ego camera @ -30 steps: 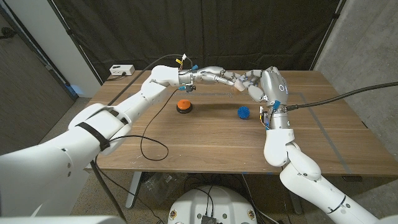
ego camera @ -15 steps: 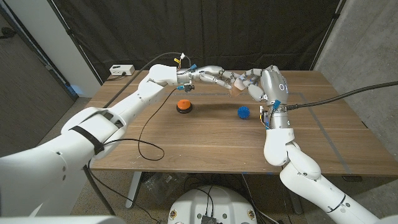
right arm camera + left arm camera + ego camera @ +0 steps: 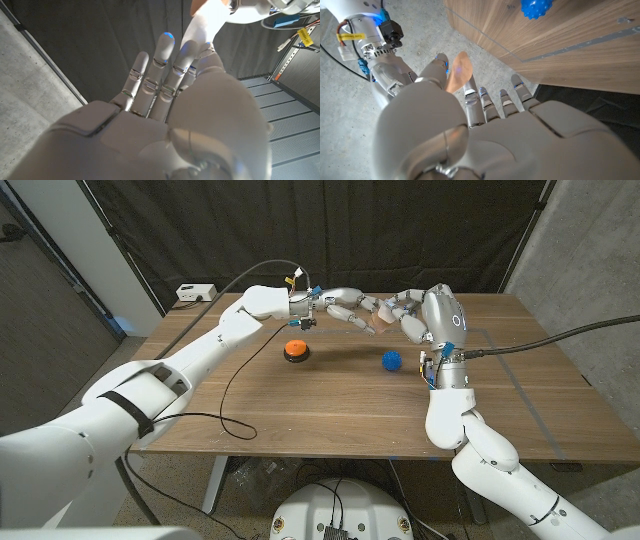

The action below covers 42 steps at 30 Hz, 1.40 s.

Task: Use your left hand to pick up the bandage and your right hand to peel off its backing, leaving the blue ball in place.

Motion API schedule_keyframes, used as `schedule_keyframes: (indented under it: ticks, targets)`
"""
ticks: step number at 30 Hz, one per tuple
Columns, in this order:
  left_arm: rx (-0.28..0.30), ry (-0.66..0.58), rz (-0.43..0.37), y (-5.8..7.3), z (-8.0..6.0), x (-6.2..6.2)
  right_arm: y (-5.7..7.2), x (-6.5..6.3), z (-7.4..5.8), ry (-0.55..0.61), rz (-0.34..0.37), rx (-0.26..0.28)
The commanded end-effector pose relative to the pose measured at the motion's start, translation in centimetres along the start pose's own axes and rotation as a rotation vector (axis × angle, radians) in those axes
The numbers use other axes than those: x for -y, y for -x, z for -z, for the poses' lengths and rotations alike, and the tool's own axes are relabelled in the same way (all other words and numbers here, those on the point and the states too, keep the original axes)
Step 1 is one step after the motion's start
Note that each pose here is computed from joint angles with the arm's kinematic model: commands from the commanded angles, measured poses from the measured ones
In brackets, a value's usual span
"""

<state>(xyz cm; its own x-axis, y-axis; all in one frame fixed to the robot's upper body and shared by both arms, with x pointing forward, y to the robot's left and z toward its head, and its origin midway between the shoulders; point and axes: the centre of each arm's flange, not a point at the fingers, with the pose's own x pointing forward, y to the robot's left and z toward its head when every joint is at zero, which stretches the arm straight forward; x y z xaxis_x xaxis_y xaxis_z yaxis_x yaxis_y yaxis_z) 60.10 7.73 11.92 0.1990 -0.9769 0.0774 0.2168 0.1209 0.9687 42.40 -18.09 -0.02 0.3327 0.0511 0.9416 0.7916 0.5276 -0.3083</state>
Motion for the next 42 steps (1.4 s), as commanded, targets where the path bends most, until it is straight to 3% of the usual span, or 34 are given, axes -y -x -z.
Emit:
schedule_keyframes:
  ticks: [1,13,42]
  targets:
    - [0.006,0.000,-0.094,-0.5,-0.2,0.7,0.1,0.3,-0.4,-0.005,0.006,0.019]
    - [0.018,0.049,-0.219,-0.4,0.2,0.9,0.2,0.2,-0.3,-0.004,0.001,0.011]
    - [-0.015,-0.041,-0.249,1.2,-0.4,0.9,0.6,0.9,0.6,0.013,0.062,-0.046]
